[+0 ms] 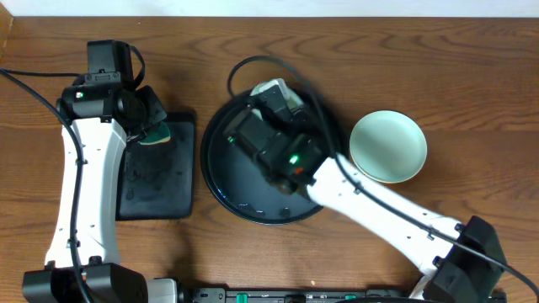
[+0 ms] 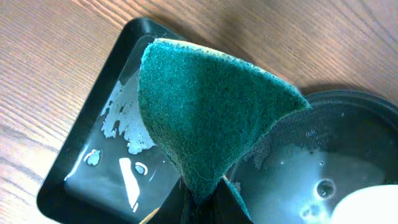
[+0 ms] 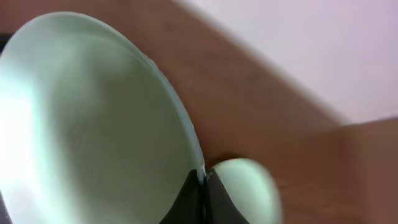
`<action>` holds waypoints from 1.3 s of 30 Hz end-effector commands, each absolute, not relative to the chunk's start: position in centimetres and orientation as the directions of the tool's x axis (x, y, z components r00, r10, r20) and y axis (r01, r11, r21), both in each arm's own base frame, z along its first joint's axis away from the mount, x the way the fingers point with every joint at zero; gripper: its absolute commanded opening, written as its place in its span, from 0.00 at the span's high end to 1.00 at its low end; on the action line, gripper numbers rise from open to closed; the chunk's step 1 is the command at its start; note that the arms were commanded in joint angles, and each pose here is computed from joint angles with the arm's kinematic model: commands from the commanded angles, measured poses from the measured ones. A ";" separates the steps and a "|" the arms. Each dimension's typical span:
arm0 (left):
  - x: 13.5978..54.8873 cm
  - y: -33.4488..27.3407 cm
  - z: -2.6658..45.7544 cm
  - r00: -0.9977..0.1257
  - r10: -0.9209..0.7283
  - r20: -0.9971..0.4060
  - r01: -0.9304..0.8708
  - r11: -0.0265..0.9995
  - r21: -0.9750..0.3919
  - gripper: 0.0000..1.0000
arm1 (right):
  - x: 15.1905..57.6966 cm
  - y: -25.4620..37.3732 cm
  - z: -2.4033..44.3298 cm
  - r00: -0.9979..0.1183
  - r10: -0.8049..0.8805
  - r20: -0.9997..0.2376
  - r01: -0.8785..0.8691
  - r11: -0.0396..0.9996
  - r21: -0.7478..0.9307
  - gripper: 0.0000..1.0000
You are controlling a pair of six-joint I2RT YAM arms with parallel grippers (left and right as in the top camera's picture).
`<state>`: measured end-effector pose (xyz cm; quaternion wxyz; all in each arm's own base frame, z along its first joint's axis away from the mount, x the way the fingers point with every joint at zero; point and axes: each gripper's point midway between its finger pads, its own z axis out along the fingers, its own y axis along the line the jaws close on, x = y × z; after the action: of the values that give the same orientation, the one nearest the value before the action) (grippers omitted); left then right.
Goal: Clean dirty plates on tray and stack at the side
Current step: 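Lift the green plate off the tray with the right gripper, then place the green plate onto the plate stack right of the tray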
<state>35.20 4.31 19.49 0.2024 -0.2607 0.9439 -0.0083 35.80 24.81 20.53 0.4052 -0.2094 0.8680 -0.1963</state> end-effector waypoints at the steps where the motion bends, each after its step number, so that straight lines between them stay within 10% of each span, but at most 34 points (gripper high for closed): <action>1: 35.2 4.4 19.7 -0.785 -0.490 -0.379 -0.482 0.868 -0.122 0.92 | 35.0 27.5 17.6 -0.708 -0.399 -0.583 -0.396 0.907 -0.141 0.99; 11: 34.8 4.4 18.9 -0.794 -0.490 -0.359 -0.485 0.867 -0.111 0.92 | 37.7 20.9 18.8 -0.853 -0.153 -0.498 -0.304 0.923 0.237 0.99; 26: 34.5 4.8 18.7 -0.795 -0.490 -0.359 -0.493 0.865 -0.088 0.93 | 37.4 -1.3 16.2 -0.901 0.294 -0.320 0.262 0.955 0.139 0.99; 39: 34.2 4.7 18.5 -0.799 -0.490 -0.348 -0.494 0.865 -0.083 0.92 | 34.5 -4.0 7.8 -0.903 0.367 -0.223 0.351 0.930 0.106 0.99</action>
<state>34.53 4.35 18.79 0.1872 -0.2616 0.9468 -0.0028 34.91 -3.70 8.83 0.1253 0.1733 0.9764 0.0315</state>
